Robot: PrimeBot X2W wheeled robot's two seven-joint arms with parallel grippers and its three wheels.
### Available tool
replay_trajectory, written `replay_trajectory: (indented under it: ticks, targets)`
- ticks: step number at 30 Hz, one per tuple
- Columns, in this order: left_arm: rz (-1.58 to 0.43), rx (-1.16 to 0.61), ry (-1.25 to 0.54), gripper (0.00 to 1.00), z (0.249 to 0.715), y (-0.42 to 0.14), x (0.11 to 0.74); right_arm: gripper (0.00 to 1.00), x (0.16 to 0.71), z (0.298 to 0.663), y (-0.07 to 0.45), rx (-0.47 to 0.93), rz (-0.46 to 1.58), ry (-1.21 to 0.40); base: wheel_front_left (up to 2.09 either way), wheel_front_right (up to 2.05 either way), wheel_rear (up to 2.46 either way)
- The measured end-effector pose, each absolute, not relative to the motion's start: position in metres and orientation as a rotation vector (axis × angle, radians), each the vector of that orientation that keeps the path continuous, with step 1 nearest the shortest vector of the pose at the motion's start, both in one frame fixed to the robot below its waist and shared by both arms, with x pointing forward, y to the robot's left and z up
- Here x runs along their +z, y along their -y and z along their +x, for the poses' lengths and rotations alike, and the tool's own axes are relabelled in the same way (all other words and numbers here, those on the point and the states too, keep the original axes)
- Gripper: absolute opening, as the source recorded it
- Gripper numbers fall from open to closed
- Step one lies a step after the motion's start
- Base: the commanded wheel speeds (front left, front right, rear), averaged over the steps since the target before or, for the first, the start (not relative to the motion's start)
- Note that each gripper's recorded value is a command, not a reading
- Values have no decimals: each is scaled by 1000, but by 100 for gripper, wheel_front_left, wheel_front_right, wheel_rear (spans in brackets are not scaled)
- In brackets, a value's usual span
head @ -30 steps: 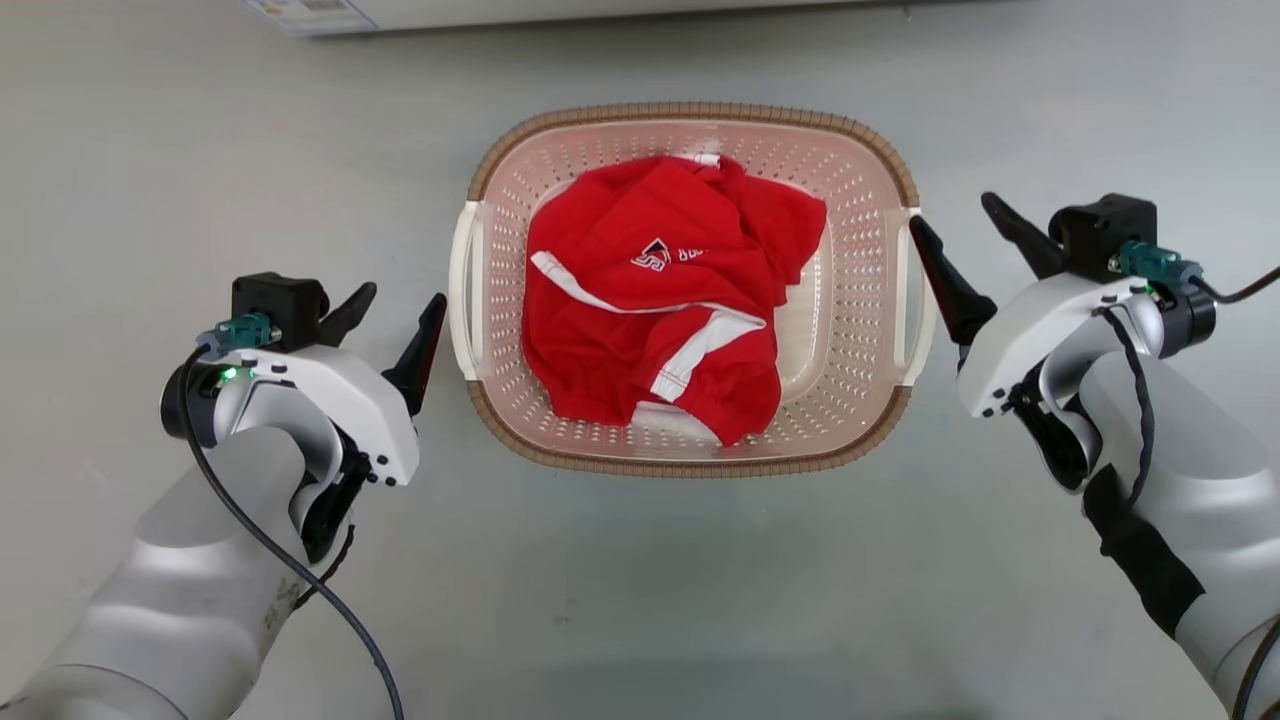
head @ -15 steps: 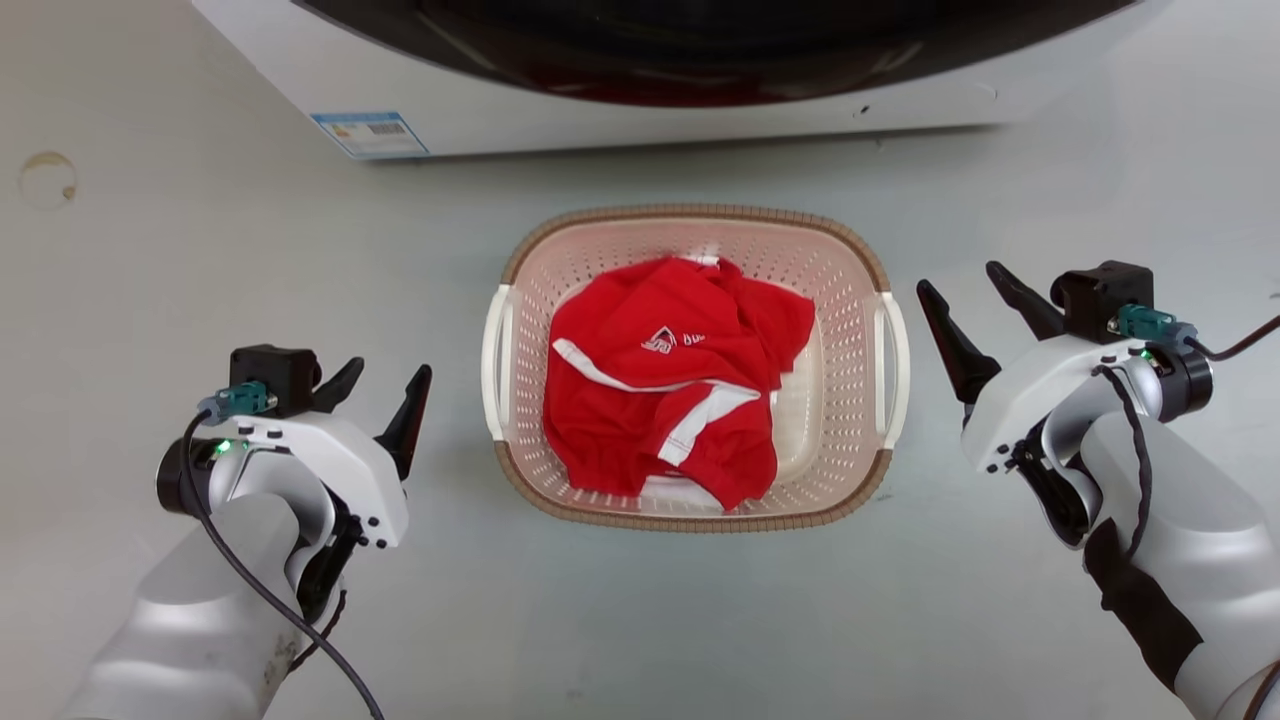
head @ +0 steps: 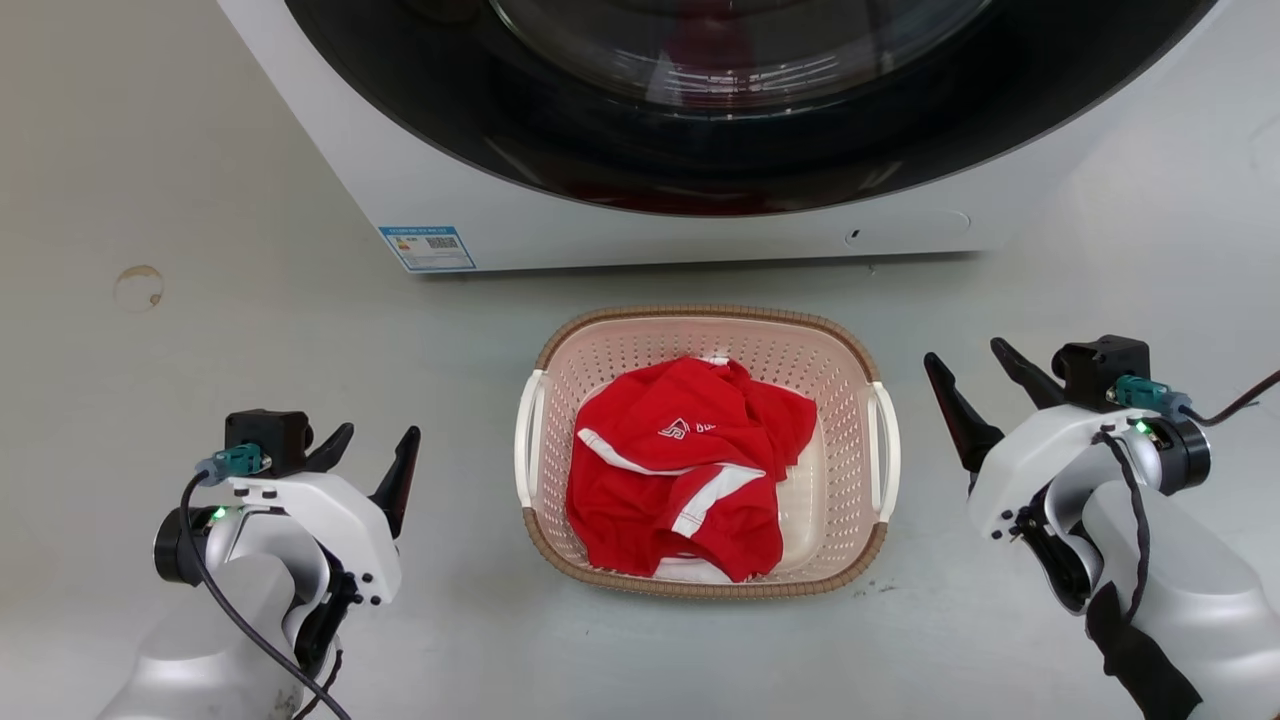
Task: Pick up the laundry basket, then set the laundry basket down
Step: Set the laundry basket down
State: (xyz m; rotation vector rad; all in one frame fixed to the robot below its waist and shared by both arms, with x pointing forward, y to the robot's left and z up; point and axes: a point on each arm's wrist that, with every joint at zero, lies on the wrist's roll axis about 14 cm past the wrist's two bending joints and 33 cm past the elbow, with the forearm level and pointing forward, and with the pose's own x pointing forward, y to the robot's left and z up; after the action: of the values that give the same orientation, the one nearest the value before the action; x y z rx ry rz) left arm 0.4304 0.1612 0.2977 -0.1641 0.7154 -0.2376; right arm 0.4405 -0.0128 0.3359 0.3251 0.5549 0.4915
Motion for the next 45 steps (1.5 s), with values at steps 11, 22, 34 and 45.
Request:
replay_trajectory:
  ticks: [11, 22, 34, 45]
  targets:
    - [-178, -195, -626, 100, 418, -172, 333, 100, 363, 420, 16, 482, 328, -506, 0, 0, 0]
    - [-153, -196, -482, 100, 391, -170, 374, 100, 404, 391, 22, 472, 330, -374, 0, 0, 0]
    - [-159, -140, -366, 100, 340, -182, 400, 100, 427, 349, 30, 458, 330, -272, 0, 0, 0]
    - [-189, -109, -358, 100, 305, -180, 407, 100, 425, 324, 33, 446, 345, -268, 0, 0, 0]
